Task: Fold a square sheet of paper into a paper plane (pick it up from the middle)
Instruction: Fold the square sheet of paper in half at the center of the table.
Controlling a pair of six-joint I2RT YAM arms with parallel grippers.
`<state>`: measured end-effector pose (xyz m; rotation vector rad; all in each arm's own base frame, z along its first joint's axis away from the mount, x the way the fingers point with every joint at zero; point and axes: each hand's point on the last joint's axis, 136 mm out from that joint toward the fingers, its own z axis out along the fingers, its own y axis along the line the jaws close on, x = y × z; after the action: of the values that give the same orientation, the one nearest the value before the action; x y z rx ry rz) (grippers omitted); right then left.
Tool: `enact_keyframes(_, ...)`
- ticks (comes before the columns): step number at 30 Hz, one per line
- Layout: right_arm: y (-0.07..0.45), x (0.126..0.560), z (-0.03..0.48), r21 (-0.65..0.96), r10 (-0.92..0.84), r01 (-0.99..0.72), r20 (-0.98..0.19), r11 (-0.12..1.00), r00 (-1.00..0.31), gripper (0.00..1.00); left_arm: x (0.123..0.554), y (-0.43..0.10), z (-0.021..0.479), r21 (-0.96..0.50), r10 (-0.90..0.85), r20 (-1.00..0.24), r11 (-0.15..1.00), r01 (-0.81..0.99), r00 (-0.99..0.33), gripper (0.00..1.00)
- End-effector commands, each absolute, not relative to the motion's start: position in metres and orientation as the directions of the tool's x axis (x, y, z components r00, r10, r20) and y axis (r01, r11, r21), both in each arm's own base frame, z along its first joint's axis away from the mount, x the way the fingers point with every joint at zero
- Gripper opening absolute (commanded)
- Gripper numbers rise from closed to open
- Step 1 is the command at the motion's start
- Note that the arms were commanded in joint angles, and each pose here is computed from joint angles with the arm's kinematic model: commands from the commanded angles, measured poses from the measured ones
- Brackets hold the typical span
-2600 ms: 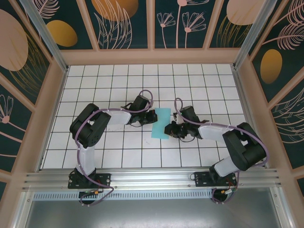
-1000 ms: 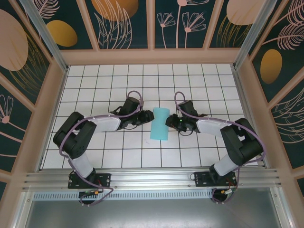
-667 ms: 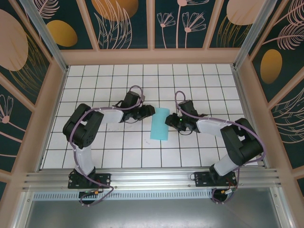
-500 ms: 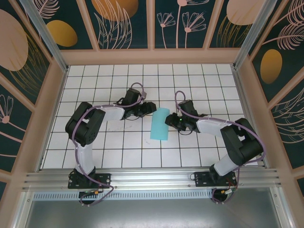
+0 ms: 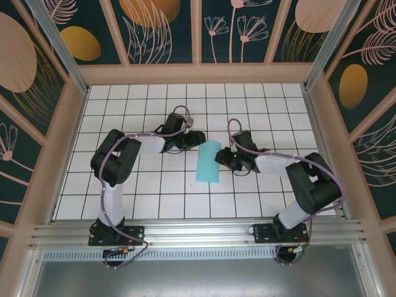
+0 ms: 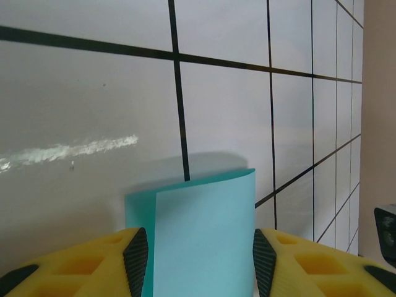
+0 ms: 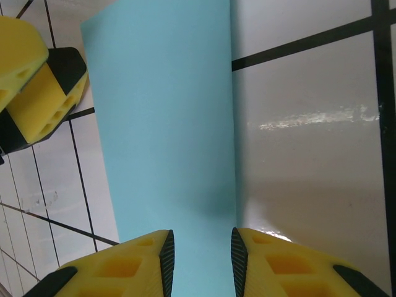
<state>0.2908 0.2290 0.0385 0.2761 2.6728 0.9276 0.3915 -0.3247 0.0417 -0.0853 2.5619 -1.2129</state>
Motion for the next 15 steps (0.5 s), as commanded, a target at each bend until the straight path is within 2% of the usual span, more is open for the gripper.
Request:
enact_keyframes(1,0.2354,0.2963,0.0432,0.645,0.276,0.068,-0.227,0.761,-0.934,0.34,0.3939,-0.3273,0.0354,-0.762,-0.162,-0.233,0.643,0.076,-0.959,0.50)
enact_keyframes(15,0.2350,0.2956,0.0418,0.646,0.281,0.074,-0.223,0.760,-0.934,0.34,0.3937,-0.3282,0.0294,-0.757,-0.155,-0.216,0.650,0.065,-0.964,0.52)
